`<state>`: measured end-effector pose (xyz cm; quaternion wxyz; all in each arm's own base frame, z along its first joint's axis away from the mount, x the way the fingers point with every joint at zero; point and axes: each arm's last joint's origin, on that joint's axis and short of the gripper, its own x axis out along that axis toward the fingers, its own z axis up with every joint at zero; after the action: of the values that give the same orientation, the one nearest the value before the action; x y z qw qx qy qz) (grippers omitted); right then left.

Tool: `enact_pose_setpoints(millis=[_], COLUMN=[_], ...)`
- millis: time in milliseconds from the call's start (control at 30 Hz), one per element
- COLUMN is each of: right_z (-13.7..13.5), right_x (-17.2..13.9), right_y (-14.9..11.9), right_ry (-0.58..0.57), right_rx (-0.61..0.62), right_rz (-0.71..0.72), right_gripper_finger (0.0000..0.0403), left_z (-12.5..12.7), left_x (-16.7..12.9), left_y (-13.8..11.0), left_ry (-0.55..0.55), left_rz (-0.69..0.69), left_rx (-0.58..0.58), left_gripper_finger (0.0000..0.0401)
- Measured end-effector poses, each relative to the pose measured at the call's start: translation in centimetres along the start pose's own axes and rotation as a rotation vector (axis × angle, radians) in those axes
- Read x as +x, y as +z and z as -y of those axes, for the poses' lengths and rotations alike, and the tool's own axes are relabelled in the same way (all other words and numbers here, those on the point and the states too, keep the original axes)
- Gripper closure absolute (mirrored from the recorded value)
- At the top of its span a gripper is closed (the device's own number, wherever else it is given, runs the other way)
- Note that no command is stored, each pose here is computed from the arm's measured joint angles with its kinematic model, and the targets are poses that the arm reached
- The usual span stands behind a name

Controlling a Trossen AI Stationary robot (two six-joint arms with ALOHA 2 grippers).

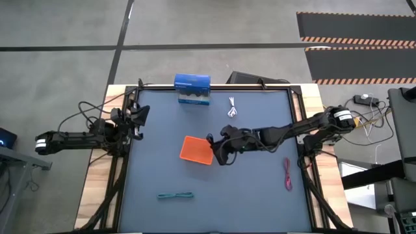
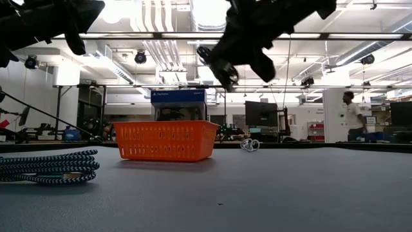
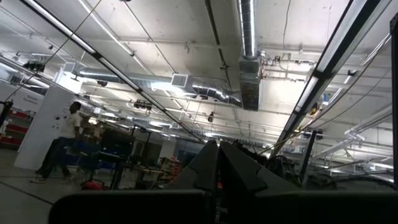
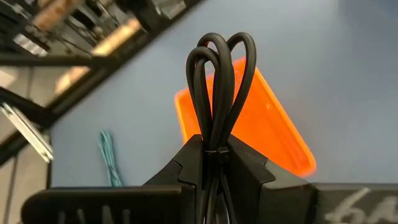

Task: Pick and place USB-C Cables
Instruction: Put the black charger cable into the orange bin

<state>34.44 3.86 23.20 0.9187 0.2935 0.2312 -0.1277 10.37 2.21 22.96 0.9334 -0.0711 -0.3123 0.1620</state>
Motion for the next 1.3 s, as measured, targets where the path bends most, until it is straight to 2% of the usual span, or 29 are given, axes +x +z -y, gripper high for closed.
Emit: enact_pose_setpoints(millis=[367, 667, 800, 1000, 1300], right_z=[0.6, -0.9, -1.5, -2.0, -2.9], right_x=[0.2, -0.4, 0.7, 4.2, 6.3], right_y=[1.3, 4.9, 6.0, 6.2, 7.5], right_ry=[-0.001, -0.049, -0.070, -0.101, -0.191], right_rx=[0.015, -0.096, -0.122, -0.187, -0.263], right_rz=[0.036, 0.016, -0.005, -0.129, -0.331], right_gripper_finger=[0.0360, 0.0360, 0.0360, 0.0360, 0.0360], left_z=[0.0, 0.0, 0.0, 0.0, 0.0], left_x=[0.0, 0.0, 0.0, 0.0, 0.0], left_y=[0.0, 0.0, 0.1, 0.1, 0.1], left_ry=[0.000, 0.000, 0.000, 0.000, -0.001], left_rz=[0.003, 0.003, 0.004, 0.004, 0.004], left_rx=[0.000, -0.001, -0.001, -0.002, -0.003], left_gripper_finger=[0.0401, 0.0401, 0.0401, 0.0401, 0.0401])
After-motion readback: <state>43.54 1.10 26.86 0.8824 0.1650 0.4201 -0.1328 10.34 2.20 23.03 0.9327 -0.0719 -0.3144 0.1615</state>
